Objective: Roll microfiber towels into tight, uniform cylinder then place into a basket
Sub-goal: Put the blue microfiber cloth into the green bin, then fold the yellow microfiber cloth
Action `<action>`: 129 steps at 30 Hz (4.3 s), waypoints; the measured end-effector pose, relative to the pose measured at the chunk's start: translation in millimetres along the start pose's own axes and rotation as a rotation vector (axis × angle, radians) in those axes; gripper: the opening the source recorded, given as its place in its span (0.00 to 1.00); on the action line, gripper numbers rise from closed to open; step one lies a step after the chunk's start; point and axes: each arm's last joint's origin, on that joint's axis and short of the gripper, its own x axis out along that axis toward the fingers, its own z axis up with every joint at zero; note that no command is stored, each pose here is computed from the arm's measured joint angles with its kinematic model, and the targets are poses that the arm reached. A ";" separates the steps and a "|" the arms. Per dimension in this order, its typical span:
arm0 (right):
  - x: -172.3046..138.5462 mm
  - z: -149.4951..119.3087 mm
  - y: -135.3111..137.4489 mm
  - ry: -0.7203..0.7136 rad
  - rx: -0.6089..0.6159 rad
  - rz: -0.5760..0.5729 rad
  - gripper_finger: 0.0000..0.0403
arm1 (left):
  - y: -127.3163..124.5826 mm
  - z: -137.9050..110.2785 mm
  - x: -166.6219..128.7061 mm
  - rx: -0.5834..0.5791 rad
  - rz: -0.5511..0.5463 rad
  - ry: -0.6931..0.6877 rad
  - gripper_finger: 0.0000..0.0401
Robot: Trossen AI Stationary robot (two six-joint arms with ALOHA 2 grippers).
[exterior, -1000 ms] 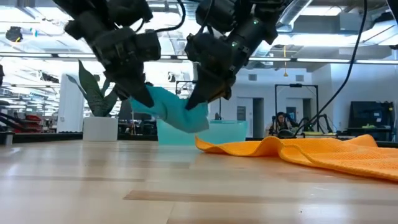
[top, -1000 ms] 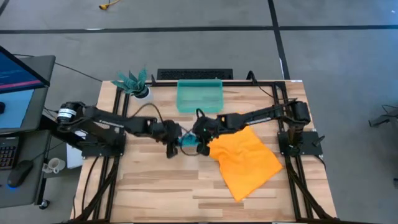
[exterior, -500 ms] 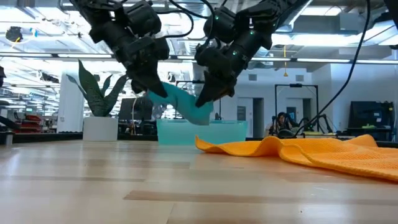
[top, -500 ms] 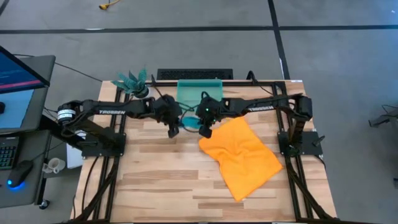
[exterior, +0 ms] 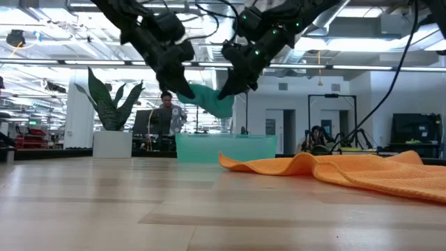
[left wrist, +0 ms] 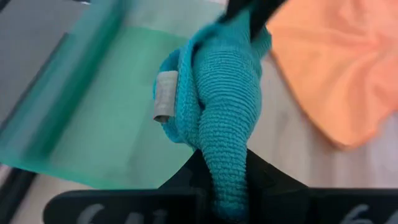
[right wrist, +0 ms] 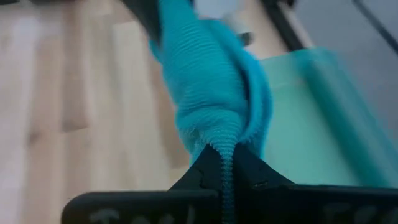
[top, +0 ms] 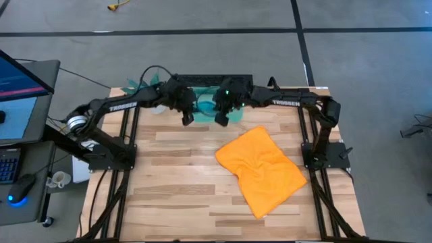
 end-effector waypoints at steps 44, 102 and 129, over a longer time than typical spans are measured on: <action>59.4 -85.7 -142.6 0.202 0.086 -0.036 0.06 | 130.0 10.4 128.9 -0.125 0.010 0.304 0.07; 2.6 -47.5 -132.0 0.476 0.269 -0.045 0.51 | 104.1 62.1 42.4 -0.072 -0.015 0.306 0.32; -103.5 -84.5 114.9 0.286 0.141 -0.240 0.41 | -70.7 -33.8 9.6 0.043 -0.128 -0.041 0.32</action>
